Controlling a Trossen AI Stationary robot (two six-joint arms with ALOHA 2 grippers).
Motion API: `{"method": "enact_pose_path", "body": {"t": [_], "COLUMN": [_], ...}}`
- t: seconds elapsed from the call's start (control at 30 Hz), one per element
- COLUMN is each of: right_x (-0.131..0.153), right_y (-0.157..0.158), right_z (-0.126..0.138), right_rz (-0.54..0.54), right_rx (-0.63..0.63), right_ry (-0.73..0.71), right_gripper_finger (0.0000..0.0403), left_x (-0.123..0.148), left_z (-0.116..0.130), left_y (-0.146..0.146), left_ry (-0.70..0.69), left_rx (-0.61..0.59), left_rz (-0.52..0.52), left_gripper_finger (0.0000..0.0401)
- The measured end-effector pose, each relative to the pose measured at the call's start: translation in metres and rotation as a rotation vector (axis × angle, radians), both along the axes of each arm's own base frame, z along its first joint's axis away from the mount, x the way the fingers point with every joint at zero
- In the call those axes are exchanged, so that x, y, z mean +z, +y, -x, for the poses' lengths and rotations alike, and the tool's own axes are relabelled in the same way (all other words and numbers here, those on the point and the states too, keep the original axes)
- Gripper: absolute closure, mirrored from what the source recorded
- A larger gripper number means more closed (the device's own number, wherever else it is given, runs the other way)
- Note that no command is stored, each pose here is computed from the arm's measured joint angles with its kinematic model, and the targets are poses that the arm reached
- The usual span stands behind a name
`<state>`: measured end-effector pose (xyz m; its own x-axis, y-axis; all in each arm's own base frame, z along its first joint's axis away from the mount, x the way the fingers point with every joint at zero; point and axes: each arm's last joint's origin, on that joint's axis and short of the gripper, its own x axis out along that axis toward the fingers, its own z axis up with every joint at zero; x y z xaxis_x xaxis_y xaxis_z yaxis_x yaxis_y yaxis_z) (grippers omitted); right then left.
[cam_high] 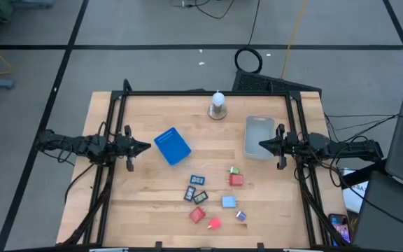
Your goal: Pick & Place Office items
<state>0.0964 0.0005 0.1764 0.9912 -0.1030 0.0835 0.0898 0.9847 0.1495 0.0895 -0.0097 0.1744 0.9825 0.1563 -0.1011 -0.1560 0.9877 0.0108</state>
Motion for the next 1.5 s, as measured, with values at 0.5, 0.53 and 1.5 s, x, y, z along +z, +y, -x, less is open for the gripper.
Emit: {"method": "enact_pose_path", "body": {"t": [0.5, 0.53, 1.5], "right_x": [0.0000, 0.0000, 0.0000], "right_y": [0.0000, 0.0000, 0.0000], "right_z": [0.0000, 0.0000, 0.0000], "right_rz": [0.000, 0.000, 0.000], "right_rx": [0.000, 0.000, 0.000], "right_ry": [0.000, 0.000, 0.000], "right_gripper_finger": [0.0399, 0.0399, 0.0399], "left_x": [0.0000, 0.0000, 0.0079], "left_z": [0.0000, 0.0000, -0.0005], "left_y": [0.0000, 0.0000, -0.0001], "left_ry": [0.000, 0.000, -0.080], "left_rx": [0.000, 0.000, 0.000], "left_rz": [0.000, 0.000, 0.010], "left_gripper_finger": [0.0375, 0.0375, 0.0375]}}
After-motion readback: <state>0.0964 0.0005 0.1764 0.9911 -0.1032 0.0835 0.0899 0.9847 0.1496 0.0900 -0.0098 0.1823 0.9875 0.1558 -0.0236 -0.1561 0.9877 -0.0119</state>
